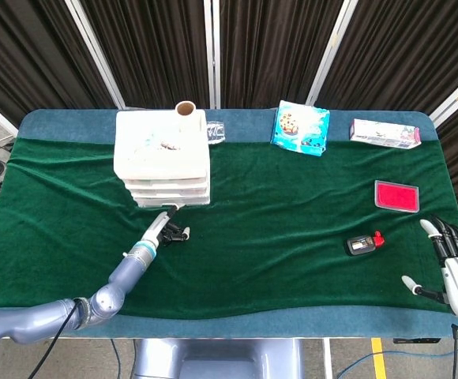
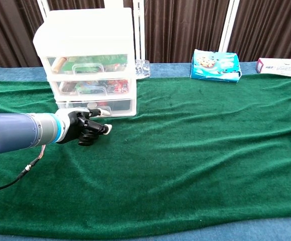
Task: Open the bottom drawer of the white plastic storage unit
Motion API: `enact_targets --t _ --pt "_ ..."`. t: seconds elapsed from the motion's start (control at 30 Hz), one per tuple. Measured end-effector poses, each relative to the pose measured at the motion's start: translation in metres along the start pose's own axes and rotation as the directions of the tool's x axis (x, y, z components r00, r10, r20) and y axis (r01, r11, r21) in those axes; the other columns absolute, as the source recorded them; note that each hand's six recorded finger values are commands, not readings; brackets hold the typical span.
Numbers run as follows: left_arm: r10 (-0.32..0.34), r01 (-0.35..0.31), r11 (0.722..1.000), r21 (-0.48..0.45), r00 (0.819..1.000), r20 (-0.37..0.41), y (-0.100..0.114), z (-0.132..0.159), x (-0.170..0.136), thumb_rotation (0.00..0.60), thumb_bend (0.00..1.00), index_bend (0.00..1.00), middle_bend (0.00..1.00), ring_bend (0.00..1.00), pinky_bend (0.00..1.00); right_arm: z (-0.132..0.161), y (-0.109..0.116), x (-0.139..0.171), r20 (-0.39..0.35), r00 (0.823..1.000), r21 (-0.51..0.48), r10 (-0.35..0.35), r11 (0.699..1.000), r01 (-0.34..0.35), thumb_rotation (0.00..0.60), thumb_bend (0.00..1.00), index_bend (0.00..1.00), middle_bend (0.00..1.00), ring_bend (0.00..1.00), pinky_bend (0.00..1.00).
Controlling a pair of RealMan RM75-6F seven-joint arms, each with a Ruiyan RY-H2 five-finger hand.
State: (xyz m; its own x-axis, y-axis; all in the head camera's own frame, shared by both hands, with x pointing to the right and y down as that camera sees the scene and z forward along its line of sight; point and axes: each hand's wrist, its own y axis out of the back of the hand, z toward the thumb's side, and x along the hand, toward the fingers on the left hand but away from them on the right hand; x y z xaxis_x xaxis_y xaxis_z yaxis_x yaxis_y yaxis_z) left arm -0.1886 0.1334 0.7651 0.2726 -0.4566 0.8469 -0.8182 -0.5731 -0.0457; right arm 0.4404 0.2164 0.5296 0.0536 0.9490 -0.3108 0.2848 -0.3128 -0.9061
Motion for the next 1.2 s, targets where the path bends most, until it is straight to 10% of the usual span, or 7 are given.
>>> enact_targets --t 1.2 --pt "-0.018 0.018 1.0 0.003 0.999 0.027 0.006 -0.014 -0.023 0.6 0.57 0.09 0.93 0.91 0.9 0.001 -0.001 0.001 -0.001 1.0 0.0 0.002 1.0 -0.002 0.6 0.04 0.01 0.0 0.0 0.0"
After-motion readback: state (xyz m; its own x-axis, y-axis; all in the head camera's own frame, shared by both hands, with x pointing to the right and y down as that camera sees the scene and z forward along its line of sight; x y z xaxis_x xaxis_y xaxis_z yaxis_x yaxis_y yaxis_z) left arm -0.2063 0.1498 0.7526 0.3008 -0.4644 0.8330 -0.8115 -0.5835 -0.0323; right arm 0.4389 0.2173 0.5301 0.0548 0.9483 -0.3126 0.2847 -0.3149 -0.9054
